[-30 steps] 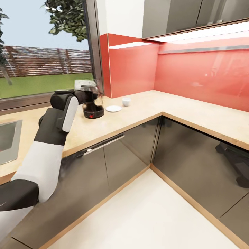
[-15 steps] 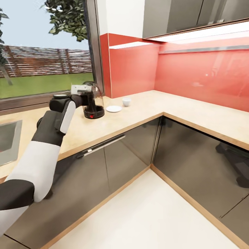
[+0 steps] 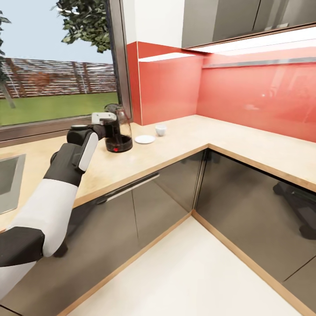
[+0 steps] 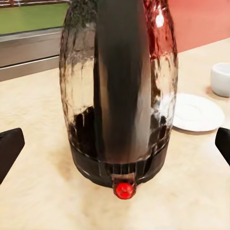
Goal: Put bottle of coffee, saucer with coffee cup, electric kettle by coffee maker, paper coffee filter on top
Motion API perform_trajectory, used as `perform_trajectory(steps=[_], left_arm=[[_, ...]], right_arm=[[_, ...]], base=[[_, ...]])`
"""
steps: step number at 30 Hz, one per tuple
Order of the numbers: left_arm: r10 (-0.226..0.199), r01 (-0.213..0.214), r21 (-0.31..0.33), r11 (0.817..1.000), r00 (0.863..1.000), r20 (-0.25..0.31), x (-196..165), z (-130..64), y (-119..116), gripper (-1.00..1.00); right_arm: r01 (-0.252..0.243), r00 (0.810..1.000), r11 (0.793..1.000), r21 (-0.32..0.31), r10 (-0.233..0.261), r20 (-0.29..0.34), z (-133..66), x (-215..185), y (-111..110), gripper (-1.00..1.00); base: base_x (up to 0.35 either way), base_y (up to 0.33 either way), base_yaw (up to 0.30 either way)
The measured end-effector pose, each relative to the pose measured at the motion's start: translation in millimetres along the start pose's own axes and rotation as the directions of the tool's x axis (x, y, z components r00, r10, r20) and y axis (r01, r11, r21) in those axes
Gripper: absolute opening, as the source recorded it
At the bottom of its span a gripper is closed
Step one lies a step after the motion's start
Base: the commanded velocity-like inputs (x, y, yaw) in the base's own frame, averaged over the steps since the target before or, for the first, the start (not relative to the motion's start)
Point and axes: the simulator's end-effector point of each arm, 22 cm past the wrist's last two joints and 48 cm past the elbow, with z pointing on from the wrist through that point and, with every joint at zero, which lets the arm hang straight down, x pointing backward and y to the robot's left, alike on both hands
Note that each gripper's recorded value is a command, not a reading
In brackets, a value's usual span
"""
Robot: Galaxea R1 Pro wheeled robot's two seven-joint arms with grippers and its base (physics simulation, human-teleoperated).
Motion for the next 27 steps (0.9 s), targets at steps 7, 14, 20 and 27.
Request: perform_trajectory(steps=[7, 14, 20, 27], left_arm=[[0.0, 0.0, 0.001, 1.0, 1.0, 0.001, -0.6, -0.2, -0.3, 1.0], [0.0, 0.0, 0.003, 1.0, 1.0, 0.007, -3.0, -1.4, -1.5, 1.0], [-0.001, 0.001, 0.003, 1.0, 1.0, 0.011, -4.5, -2.1, -1.7, 1.0], [-0.001, 0.001, 0.004, 1.0, 1.0, 0.012, -5.1, -2.3, -1.7, 1.0]], right_arm=[[0.0, 1.0, 1.0, 0.001, 0.0, 0.0, 0.1, -0.3, -0.7, 1.0], [0.0, 1.0, 1.0, 0.001, 0.0, 0.001, 0.1, -0.4, -0.7, 1.0], [0.0, 1.0, 1.0, 0.001, 0.0, 0.001, 0.1, -0.3, -0.9, 1.0], [0.0, 1.0, 1.0, 0.001, 0.0, 0.001, 0.1, -0.3, -0.6, 1.0]], base=[[0.032, -0.021, 0.0], [0.095, -0.06, 0.0], [0.066, -0.009, 0.0], [0.088, 0.022, 0.0]])
